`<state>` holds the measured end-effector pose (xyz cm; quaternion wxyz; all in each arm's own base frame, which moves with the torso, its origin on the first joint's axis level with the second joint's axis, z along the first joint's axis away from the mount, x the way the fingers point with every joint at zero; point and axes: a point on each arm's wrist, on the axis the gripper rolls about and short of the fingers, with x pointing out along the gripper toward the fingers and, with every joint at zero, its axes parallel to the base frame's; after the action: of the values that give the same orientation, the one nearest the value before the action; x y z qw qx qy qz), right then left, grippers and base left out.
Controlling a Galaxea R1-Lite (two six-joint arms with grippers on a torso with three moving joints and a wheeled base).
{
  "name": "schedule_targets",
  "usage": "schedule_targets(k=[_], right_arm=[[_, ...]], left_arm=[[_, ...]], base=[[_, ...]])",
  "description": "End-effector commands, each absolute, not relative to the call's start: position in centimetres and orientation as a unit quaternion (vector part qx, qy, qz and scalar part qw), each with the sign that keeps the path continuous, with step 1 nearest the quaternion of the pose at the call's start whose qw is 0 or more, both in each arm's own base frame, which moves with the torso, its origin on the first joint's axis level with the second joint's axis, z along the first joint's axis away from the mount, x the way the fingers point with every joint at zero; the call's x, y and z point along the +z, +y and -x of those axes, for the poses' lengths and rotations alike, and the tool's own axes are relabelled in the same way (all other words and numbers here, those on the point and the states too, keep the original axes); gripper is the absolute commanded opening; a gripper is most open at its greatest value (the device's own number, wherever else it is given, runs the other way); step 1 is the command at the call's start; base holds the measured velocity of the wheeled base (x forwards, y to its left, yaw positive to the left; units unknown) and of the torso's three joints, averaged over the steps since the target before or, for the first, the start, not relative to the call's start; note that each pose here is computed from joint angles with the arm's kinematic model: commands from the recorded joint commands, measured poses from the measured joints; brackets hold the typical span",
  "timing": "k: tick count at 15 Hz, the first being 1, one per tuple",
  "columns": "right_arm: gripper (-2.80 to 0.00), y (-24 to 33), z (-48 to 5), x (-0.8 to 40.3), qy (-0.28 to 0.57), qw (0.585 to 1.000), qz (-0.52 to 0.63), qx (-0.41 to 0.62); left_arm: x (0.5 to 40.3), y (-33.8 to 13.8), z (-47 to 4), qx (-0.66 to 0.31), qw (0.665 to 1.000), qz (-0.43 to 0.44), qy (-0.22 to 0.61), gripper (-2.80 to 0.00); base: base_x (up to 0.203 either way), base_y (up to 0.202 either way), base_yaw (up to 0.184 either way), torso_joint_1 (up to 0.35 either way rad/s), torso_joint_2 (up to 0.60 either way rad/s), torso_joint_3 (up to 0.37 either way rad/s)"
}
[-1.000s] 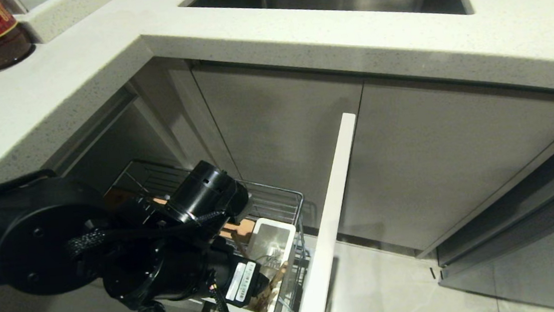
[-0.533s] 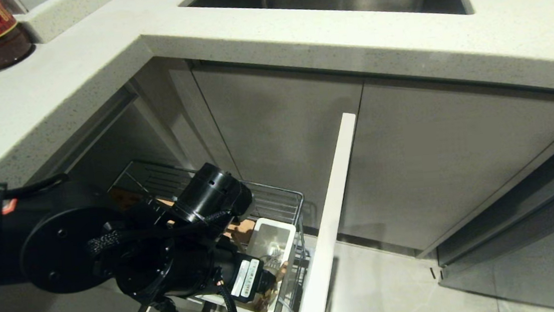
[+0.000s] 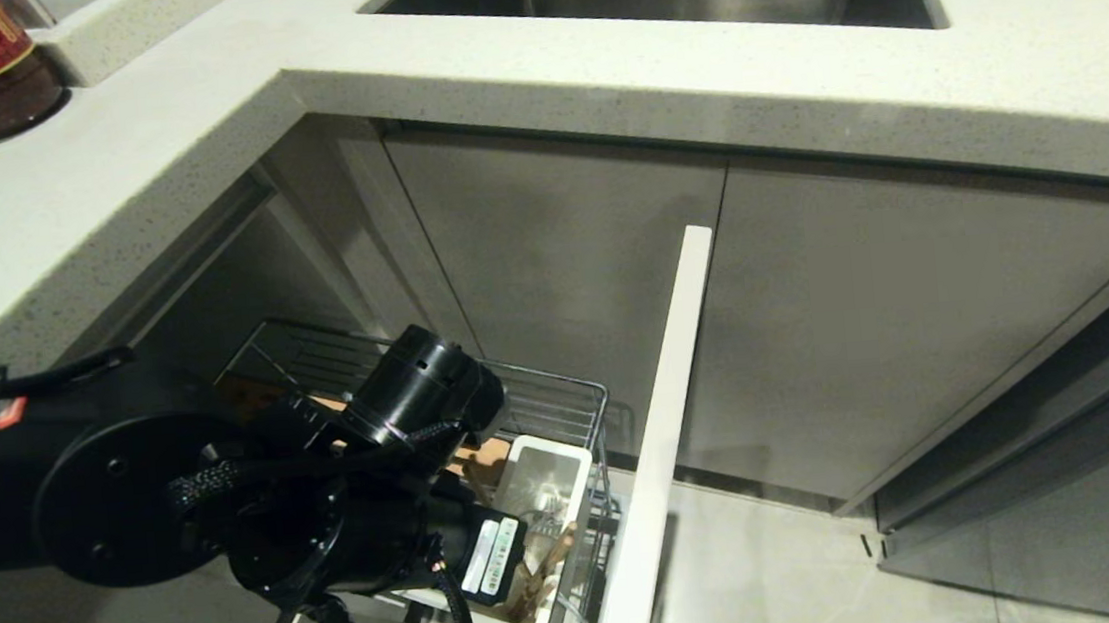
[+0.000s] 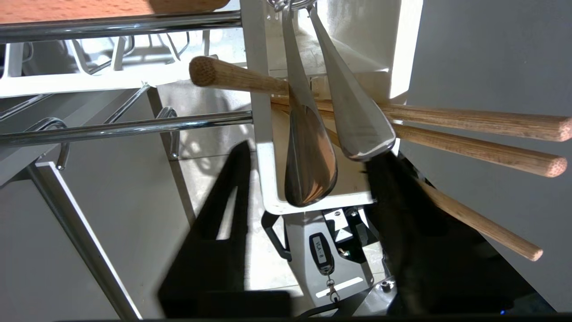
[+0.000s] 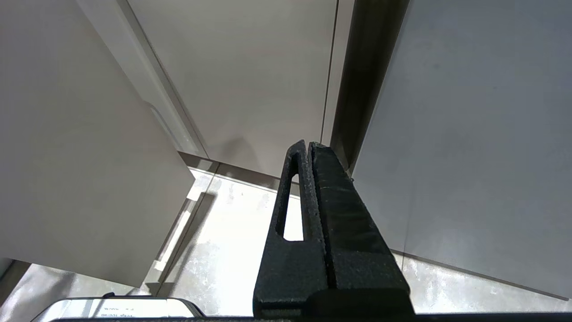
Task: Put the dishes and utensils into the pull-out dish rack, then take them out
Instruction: Take the fork out of the cupboard
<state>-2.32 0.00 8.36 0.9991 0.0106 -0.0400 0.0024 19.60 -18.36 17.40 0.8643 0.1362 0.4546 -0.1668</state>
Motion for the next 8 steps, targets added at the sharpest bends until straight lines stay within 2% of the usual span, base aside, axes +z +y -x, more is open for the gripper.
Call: schedule_targets(k=[1, 8], right_arm=[[-2.80, 0.00, 2.12, 7.64, -0.028, 1.000, -0.011, 0.003], [-2.80, 0.00, 2.12, 7.64, -0.028, 1.000, -0.011, 0.003]], left_arm=[[17.46, -18.35, -19.51, -0.166, 0.865, -0.137, 0.454, -2.80], [17.73, -18.25, -19.33, -0.168, 0.866, -0.135, 0.451, -2.80]], base=[[0.000, 0.000, 0.000, 0.000, 0.00, 0.000], [0.000, 0.000, 0.000, 0.000, 0.00, 0.000]])
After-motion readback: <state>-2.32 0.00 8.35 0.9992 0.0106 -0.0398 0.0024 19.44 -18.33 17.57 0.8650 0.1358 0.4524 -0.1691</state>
